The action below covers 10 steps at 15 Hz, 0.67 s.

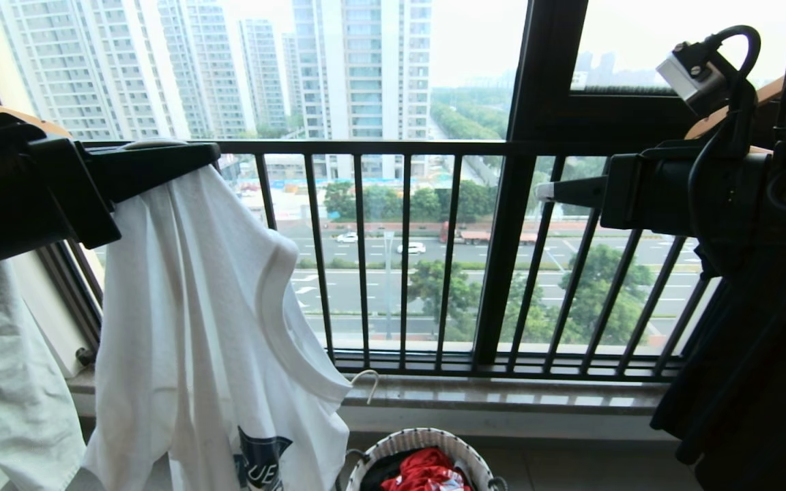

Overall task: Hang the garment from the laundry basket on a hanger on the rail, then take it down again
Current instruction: Hang the clothes on the clothes rack

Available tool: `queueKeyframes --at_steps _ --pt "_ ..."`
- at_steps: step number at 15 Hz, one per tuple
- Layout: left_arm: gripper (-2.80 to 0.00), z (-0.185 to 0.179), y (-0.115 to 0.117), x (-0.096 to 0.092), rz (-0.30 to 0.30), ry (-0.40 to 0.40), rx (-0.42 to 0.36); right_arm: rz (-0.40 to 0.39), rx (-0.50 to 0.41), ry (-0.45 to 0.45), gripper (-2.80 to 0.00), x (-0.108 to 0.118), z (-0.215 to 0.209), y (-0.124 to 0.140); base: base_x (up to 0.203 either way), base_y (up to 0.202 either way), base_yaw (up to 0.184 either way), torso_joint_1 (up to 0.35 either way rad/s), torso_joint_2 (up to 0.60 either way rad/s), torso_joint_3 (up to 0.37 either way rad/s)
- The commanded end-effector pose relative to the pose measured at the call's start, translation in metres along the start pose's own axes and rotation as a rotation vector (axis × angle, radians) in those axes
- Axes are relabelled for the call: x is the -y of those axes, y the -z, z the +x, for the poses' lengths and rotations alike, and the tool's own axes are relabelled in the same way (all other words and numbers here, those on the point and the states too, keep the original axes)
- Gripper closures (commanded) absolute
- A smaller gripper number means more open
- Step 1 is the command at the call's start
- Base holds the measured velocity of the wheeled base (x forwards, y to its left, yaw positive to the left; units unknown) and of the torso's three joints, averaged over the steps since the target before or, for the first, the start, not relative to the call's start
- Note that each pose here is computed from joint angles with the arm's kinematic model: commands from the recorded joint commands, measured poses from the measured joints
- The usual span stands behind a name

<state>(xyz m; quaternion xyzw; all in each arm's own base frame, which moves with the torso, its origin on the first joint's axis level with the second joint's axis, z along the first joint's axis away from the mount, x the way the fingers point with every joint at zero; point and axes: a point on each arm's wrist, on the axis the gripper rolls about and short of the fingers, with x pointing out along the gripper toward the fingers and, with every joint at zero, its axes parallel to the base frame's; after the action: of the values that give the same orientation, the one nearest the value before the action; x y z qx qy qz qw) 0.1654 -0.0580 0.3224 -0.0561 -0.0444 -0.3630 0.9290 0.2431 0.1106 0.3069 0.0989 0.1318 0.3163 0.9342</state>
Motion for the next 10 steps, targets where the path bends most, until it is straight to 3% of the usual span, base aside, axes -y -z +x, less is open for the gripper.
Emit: queueKeyframes --at_steps 1,7,10 --pt "0.0 0.0 0.0 0.0 0.002 0.001 0.003 0.039 -0.081 -0.037 0.0 -0.006 0.027 0.013 0.0 0.0 0.0 0.0 0.0 0.0" --pt "0.0 0.0 -0.002 0.0 0.006 -0.006 0.008 0.17 -0.232 -0.084 0.0 -0.022 0.079 0.046 0.0 0.0 0.0 0.0 0.0 0.0" --pt "0.0 0.0 -0.002 -0.001 0.008 -0.01 0.009 0.265 -0.313 -0.062 0.0 -0.025 0.097 0.053 0.0 0.0 0.0 0.0 0.0 0.0"
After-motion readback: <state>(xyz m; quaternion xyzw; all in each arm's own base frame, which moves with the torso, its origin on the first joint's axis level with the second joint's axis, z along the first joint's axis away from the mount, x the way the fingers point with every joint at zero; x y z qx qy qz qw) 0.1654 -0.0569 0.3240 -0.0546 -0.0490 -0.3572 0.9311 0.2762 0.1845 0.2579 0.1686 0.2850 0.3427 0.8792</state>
